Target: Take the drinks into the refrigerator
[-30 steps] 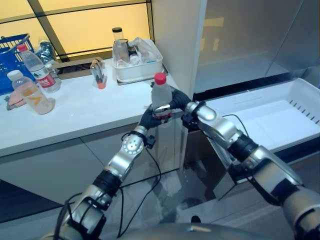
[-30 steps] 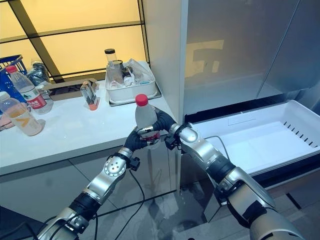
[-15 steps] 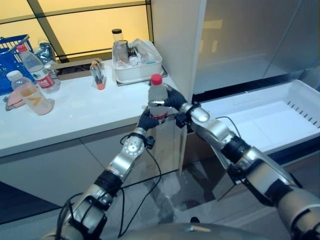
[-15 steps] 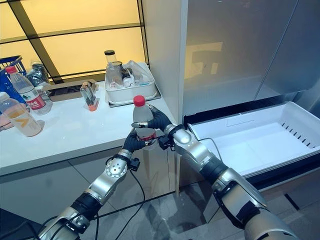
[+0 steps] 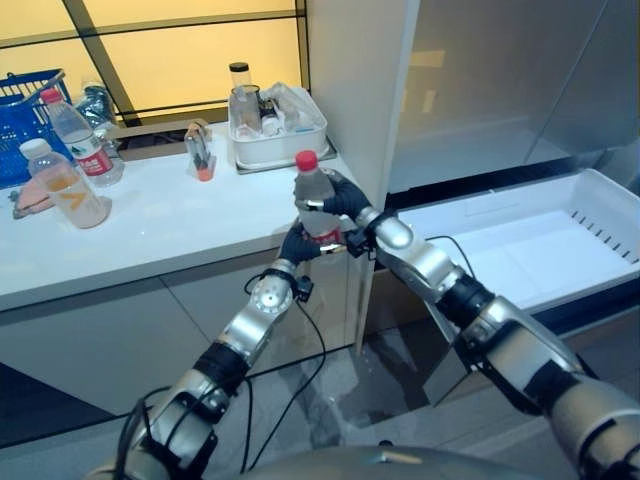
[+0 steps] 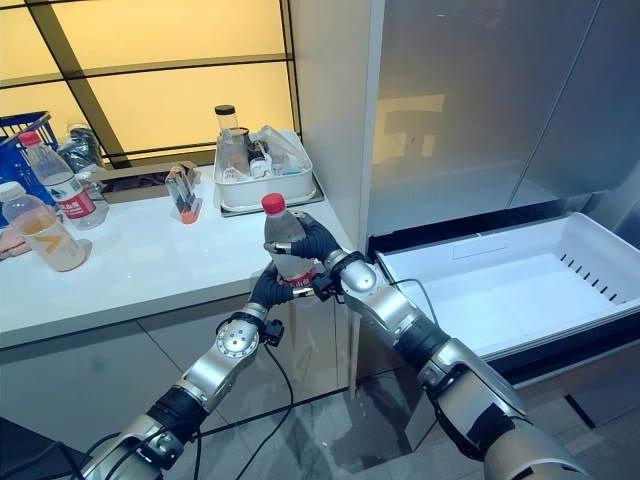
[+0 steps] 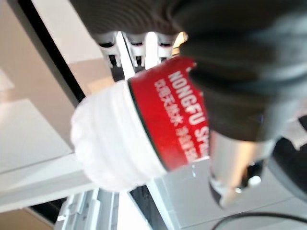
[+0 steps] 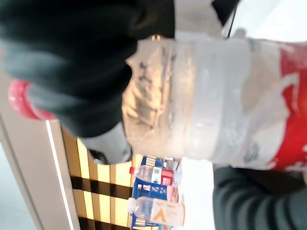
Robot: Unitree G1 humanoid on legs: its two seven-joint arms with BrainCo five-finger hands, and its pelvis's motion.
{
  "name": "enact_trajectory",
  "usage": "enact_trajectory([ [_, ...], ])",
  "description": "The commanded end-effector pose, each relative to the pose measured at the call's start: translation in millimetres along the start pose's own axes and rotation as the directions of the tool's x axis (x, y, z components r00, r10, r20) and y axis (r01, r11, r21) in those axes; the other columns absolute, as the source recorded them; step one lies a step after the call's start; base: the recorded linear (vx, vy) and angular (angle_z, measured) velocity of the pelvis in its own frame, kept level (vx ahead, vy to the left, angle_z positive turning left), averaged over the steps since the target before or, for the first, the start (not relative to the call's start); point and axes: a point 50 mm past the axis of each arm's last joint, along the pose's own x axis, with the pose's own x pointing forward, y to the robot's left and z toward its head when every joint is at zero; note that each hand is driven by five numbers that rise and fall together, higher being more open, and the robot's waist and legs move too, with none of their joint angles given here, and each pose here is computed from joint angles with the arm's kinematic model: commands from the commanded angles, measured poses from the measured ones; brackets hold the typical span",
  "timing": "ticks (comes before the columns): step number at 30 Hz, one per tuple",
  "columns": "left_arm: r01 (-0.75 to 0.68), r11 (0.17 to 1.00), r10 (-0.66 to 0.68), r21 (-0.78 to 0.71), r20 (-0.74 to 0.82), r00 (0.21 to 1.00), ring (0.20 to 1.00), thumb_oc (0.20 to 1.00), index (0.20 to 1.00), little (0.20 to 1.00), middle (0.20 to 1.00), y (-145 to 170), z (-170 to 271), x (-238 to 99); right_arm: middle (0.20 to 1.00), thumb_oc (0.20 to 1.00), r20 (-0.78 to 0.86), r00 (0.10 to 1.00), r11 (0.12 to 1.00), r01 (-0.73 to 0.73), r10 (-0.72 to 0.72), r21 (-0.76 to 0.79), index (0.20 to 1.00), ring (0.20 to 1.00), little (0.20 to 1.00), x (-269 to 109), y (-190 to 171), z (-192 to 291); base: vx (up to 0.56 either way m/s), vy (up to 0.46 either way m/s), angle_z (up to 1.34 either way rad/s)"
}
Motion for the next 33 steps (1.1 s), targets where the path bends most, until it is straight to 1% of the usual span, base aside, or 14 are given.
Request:
enact_trajectory([
  [1,0.1,0.992,-0.075,-0.077,0.282,0.956,1.0,1.0,1.0,1.0,1.0,-19.4,69.6,27.7,0.2,0.2,0.31,0.949,0.997,0.043,-0.061,0.065,0.2,0.2,0.2,5.5,-13.6,64.7,0.0,0.0,0.0],
  [4,0.09,0.989,-0.056,-0.118,0.262,0.963,1.0,1.0,1.0,1.0,1.0,-15.3,62.9,24.0,0.2,0.2,0.327,0.938,0.993,0.094,-0.112,0.069,0.2,0.2,0.2,-2.3,-28.3,67.2,0.0,0.0,0.0],
  [5,0.071,0.983,-0.033,-0.169,0.22,0.975,1.0,1.0,1.0,1.0,1.0,-9.3,48.5,15.1,0.2,0.2,0.369,0.915,0.987,0.143,-0.162,0.078,0.2,0.2,0.2,-14.5,-44.9,74.9,0.0,0.0,0.0],
  [6,0.072,0.983,-0.034,-0.169,0.219,0.975,1.0,1.0,1.0,1.0,1.0,-9.5,48.2,14.8,0.2,0.2,0.367,0.916,0.987,0.143,-0.163,0.079,0.2,0.2,0.2,-14.9,-44.9,74.4,0.0,0.0,0.0],
  [11,0.03,0.97,-0.006,-0.243,0.099,0.995,1.0,1.0,1.0,1.0,1.0,4.8,7.8,-14.6,0.2,0.2,0.448,0.857,0.965,0.249,-0.257,0.077,0.2,0.2,0.2,-48.2,-79.4,86.9,-0.02,-0.007,0.04],
  [12,0.004,0.962,0.012,-0.273,0.059,0.998,1.0,1.0,1.0,1.0,1.0,13.1,-5.0,-27.9,0.2,0.2,0.485,0.825,0.953,0.298,-0.29,0.062,0.2,0.2,0.2,-64.1,-91.2,93.8,0.0,-0.005,0.05],
  [15,-0.015,0.952,0.022,-0.307,0.017,1.0,1.0,1.0,1.0,1.0,1.0,21.8,-18.9,-47.0,0.2,0.2,0.52,0.777,0.921,0.385,-0.356,0.055,0.2,0.2,0.2,-88.1,-111.7,99.9,-0.01,-0.003,0.01],
  [16,-0.015,0.952,0.021,-0.307,0.016,1.0,1.0,1.0,1.0,1.0,1.0,21.7,-19.0,-47.3,0.2,0.2,0.519,0.777,0.921,0.386,-0.357,0.056,0.2,0.2,0.2,-88.3,-111.6,99.6,0.0,0.0,0.0],
  [20,-0.029,0.945,0.026,-0.325,-0.015,1.0,1.0,1.0,1.0,1.0,1.0,29.3,-28.4,-65.2,0.2,0.2,0.553,0.71,0.872,0.485,-0.435,0.064,0.2,0.2,0.2,-115.9,-132.0,105.0,0.0,0.0,0.0],
  [22,-0.031,0.941,0.025,-0.337,-0.023,0.999,1.0,1.0,1.0,1.0,1.0,32.9,-30.8,-74.2,0.2,0.2,0.569,0.67,0.831,0.555,-0.477,0.044,0.2,0.2,0.2,-134.7,-145.9,109.8,0.0,0.0,0.0],
  [26,-0.017,0.933,0.01,-0.36,-0.022,1.0,1.0,1.0,1.0,1.0,1.0,34.4,-31.4,-82.7,0.2,0.2,0.532,0.64,0.751,0.66,-0.553,-0.013,0.2,0.2,0.2,-156.4,-169.1,105.3,0.0,0.0,0.0],
  [27,-0.017,0.933,0.009,-0.36,-0.022,1.0,1.0,1.0,1.0,1.0,1.0,34.3,-31.4,-82.9,0.2,0.2,0.532,0.64,0.751,0.66,-0.554,-0.013,0.2,0.2,0.2,-156.5,-169.3,105.2,0.0,0.0,0.0],
  [30,0.016,0.926,-0.009,-0.378,0.02,1.0,1.0,1.0,1.0,1.0,1.0,37.2,-23.2,-87.2,0.2,0.2,0.43,0.653,0.664,0.732,-0.623,-0.15,0.2,0.2,0.2,-169.9,-190.4,88.2,0.0,0.0,0.0],
  [33,0.04,0.926,-0.022,-0.375,0.054,0.998,1.0,1.0,1.0,1.0,1.0,39.3,-16.3,-88.5,0.2,0.2,0.3,0.674,0.635,0.738,-0.675,-0.231,0.2,0.2,0.2,-175.0,-203.3,63.0,0.0,0.0,0.0],
])
